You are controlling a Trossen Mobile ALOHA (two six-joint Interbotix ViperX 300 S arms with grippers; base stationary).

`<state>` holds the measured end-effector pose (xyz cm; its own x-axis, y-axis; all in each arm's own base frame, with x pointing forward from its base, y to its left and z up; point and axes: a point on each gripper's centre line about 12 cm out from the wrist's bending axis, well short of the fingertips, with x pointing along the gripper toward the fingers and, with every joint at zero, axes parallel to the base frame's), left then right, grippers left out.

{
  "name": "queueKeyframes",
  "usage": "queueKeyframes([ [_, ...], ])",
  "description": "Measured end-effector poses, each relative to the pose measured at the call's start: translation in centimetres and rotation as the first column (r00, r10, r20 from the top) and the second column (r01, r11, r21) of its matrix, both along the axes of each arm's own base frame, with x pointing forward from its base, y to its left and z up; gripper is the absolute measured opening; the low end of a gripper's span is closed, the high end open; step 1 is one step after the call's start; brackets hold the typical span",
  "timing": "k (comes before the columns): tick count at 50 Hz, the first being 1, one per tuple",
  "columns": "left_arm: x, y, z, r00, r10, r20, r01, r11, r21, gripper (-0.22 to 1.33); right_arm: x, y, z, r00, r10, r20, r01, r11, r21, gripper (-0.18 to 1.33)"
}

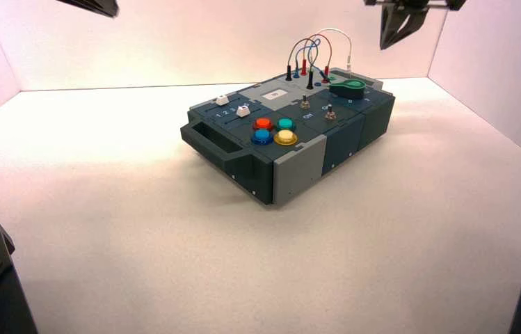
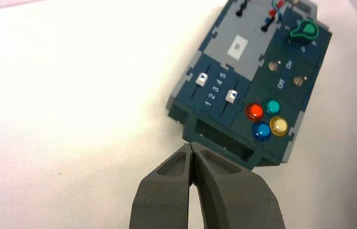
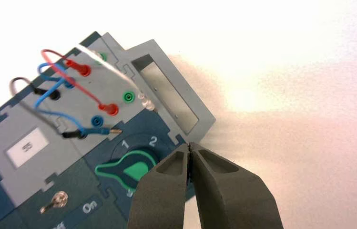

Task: Insert the blue wire.

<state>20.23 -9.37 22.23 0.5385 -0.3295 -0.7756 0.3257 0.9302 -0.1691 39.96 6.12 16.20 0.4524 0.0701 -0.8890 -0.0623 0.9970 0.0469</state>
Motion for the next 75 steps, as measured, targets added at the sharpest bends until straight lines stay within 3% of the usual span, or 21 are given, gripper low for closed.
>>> queueKeyframes([
  [19,0.9,-3.3,-1.3,0.995,-0.086,-0.047,0.086,0.996,-0.007,-0.16,1.9,0.3,-3.0,0.998,0.000,-0.058,-0.001,1.000,-0.006,-0.14],
  [36,1.6,-3.9,-2.7,0.993,-0.088,-0.072,0.089,0.996,0.004,-0.16,3.5,0.5,-5.2,0.996,-0.001,-0.090,0.000,1.000,-0.010,-0.14],
  [57,2.5,-4.3,-4.7,0.990,-0.082,-0.114,0.086,0.996,0.031,-0.16,4.6,0.7,-6.1,0.995,0.000,-0.099,-0.001,1.000,-0.011,-0.14],
  [75,4.6,-5.7,-6.5,0.986,-0.083,-0.143,0.091,0.995,0.051,-0.16,5.0,1.1,-6.5,0.994,0.000,-0.114,-0.001,1.000,-0.006,-0.14],
])
